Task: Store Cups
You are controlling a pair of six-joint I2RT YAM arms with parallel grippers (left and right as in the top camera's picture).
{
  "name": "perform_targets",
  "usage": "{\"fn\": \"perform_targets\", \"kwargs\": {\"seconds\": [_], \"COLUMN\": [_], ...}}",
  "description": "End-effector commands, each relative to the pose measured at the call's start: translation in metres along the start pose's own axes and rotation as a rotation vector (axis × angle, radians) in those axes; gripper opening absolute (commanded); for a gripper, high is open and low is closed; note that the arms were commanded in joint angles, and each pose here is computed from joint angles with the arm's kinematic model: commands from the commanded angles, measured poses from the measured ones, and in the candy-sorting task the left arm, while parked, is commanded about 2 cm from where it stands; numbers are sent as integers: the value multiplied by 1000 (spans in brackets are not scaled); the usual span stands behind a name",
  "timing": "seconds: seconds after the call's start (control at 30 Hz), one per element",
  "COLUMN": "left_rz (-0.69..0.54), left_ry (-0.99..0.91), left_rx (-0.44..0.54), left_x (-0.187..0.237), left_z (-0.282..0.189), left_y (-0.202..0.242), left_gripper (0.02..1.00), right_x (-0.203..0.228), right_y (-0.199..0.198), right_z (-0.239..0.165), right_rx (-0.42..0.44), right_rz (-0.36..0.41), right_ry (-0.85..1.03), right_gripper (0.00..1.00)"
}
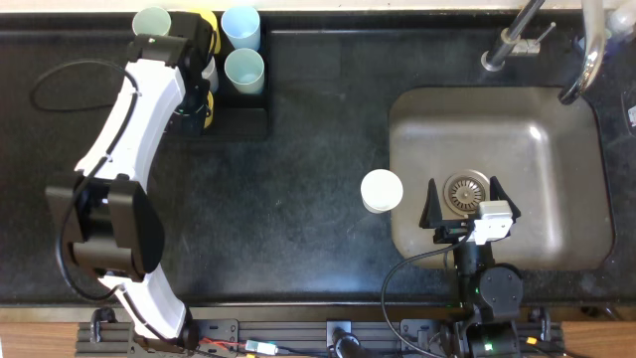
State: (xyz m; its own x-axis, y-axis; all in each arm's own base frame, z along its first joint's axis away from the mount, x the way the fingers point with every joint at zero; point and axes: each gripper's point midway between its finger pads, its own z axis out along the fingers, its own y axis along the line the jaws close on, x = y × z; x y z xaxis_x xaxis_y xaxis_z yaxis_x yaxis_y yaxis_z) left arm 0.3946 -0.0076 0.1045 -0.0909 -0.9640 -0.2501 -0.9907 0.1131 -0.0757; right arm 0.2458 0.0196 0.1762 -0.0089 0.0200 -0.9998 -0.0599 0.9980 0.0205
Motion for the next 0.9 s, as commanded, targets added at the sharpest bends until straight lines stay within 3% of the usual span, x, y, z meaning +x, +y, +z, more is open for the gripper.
{"fn": "perform_targets", "kwargs": {"seconds": [0.03,0.2,0.43,0.73,0.9], "left_rz": [24,23,27,33,12], "left_ry": [23,25,24,-33,-103], "left_rx": [-39,-42,-43,38,161], "left_x": [5,6,4,-13,-36], "left_z": [15,17,17,-14,-61], "left_y": [3,3,3,0,1], "left_gripper": [38,51,150,472,553], "right_x": [3,3,3,3,3], "right_y": [0,0,0,0,0], "right_z": [0,0,0,0,0], "right_rx": [3,3,3,3,3], "right_rz": [0,0,0,0,0], "right_ry": [-1,-1,-1,-1,-1], "right_gripper": [998,998,998,996,998]}}
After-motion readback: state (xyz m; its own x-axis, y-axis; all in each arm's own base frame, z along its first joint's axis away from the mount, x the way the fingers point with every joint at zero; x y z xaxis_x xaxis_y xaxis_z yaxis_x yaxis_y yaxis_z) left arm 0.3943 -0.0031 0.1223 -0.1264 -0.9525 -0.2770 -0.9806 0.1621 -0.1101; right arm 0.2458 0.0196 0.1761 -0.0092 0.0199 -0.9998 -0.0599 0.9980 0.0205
